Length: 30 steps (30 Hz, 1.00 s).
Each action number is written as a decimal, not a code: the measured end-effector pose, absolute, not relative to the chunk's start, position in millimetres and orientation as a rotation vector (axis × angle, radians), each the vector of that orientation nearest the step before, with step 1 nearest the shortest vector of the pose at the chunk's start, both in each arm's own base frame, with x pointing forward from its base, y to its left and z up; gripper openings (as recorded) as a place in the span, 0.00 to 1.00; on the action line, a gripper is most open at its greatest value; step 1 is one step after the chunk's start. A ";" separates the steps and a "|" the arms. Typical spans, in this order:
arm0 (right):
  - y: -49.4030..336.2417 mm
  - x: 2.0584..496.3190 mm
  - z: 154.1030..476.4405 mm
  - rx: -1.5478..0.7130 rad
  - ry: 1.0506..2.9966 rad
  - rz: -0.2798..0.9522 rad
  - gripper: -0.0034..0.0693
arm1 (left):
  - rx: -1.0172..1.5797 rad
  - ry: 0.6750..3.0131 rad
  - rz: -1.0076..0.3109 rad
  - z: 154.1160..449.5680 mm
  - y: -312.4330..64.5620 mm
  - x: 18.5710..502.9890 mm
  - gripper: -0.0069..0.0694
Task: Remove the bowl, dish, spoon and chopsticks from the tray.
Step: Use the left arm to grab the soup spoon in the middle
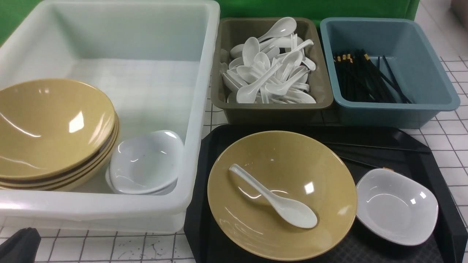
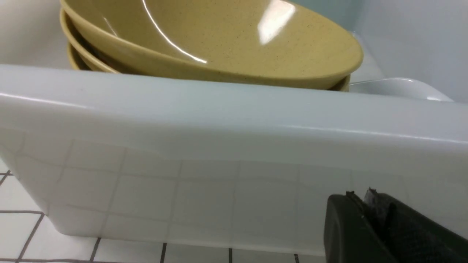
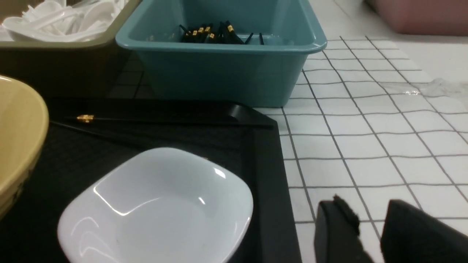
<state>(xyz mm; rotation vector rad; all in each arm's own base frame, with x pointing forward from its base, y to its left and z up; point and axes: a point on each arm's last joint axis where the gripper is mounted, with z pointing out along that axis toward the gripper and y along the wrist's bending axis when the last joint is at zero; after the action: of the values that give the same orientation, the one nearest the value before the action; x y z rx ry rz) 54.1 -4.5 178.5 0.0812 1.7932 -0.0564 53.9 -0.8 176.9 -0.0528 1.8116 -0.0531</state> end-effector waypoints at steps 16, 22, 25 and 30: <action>-4.4 48.9 234.2 0.090 1.156 -0.019 0.37 | -0.066 1.121 -0.072 237.6 1.4 47.6 0.12; -4.1 40.1 251.0 0.157 0.954 0.128 0.37 | -0.119 0.825 -0.132 265.1 4.9 31.7 0.12; -3.7 37.1 269.7 0.169 0.973 0.145 0.31 | -0.096 0.863 -0.133 301.0 2.7 28.0 0.10; -3.1 35.7 342.1 0.156 1.180 0.079 0.10 | -0.059 1.145 -0.087 388.1 0.1 47.0 0.08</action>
<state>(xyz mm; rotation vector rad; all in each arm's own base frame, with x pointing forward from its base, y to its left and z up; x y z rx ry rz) 35.7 -3.1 342.1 0.1559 1.1797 0.0788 47.0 0.1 388.1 -0.0588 1.1454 -0.0868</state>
